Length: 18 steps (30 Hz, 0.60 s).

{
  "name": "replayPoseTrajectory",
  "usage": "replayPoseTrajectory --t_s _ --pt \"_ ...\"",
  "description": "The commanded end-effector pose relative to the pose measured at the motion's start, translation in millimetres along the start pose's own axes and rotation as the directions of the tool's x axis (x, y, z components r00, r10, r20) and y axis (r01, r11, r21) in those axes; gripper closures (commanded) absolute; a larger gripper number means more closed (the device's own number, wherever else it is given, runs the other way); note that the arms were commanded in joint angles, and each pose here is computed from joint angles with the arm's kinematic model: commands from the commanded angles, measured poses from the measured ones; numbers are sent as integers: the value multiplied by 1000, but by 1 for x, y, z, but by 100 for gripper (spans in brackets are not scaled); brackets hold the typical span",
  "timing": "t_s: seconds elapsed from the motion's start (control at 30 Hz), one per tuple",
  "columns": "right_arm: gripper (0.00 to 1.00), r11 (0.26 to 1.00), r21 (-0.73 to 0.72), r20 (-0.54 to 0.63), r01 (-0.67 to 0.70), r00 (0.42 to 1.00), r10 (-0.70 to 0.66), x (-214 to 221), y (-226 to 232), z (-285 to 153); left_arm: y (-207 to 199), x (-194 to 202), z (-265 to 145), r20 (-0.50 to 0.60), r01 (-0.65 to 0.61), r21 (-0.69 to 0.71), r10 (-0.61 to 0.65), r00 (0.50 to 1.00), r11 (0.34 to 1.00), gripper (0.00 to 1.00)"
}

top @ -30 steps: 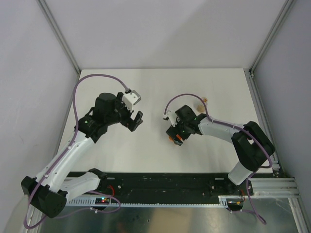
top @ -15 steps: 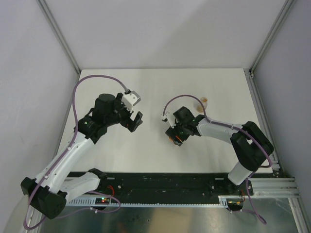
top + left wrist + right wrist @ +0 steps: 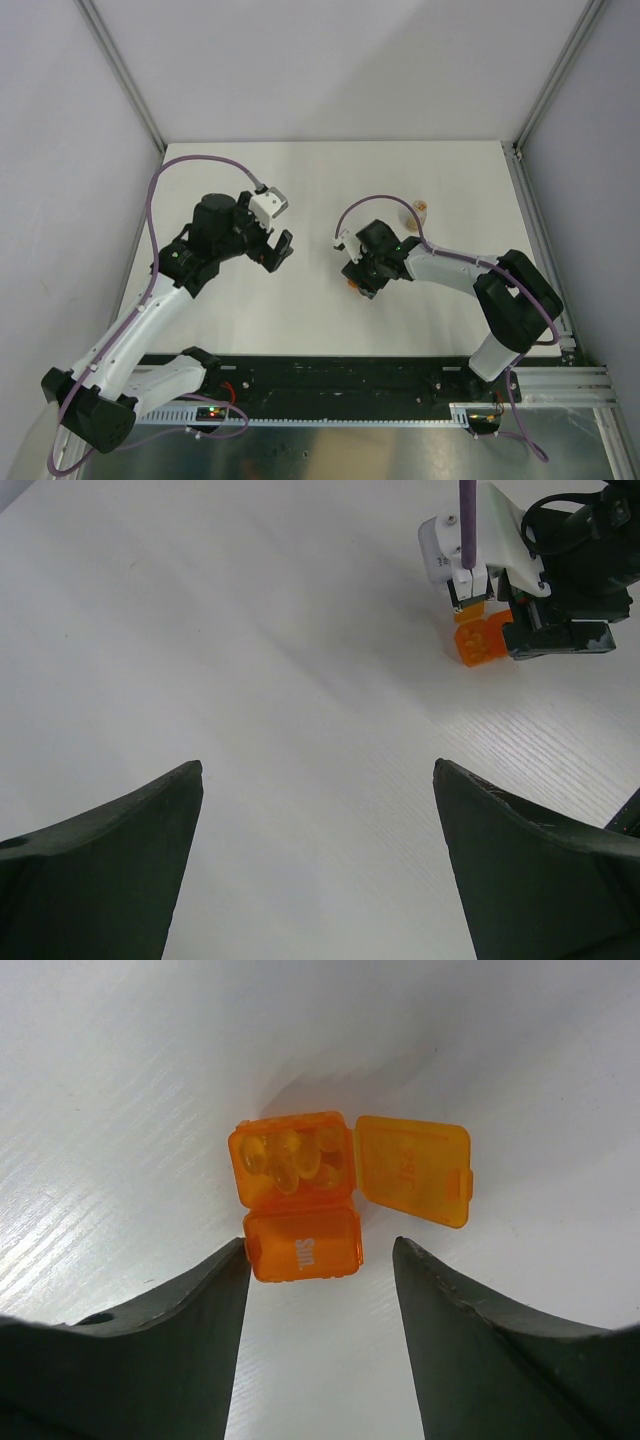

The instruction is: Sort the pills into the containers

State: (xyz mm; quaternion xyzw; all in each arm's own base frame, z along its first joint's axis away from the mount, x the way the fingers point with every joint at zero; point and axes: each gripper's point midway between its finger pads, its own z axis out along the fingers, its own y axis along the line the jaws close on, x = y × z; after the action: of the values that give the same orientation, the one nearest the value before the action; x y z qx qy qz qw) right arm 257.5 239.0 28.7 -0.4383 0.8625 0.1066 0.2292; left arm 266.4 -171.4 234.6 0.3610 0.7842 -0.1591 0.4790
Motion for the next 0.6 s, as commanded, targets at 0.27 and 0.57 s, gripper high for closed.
replayPoseTrajectory --t_s 0.27,0.57 --pt "44 1000 27 17 -1 1000 0 -5 -4 5 3 -9 -3 46 1 -10 -1 999 1000 0" --pt "57 1000 21 22 0 1000 -1 -6 -3 3 2 -7 -4 45 -1 -10 1 999 1000 0"
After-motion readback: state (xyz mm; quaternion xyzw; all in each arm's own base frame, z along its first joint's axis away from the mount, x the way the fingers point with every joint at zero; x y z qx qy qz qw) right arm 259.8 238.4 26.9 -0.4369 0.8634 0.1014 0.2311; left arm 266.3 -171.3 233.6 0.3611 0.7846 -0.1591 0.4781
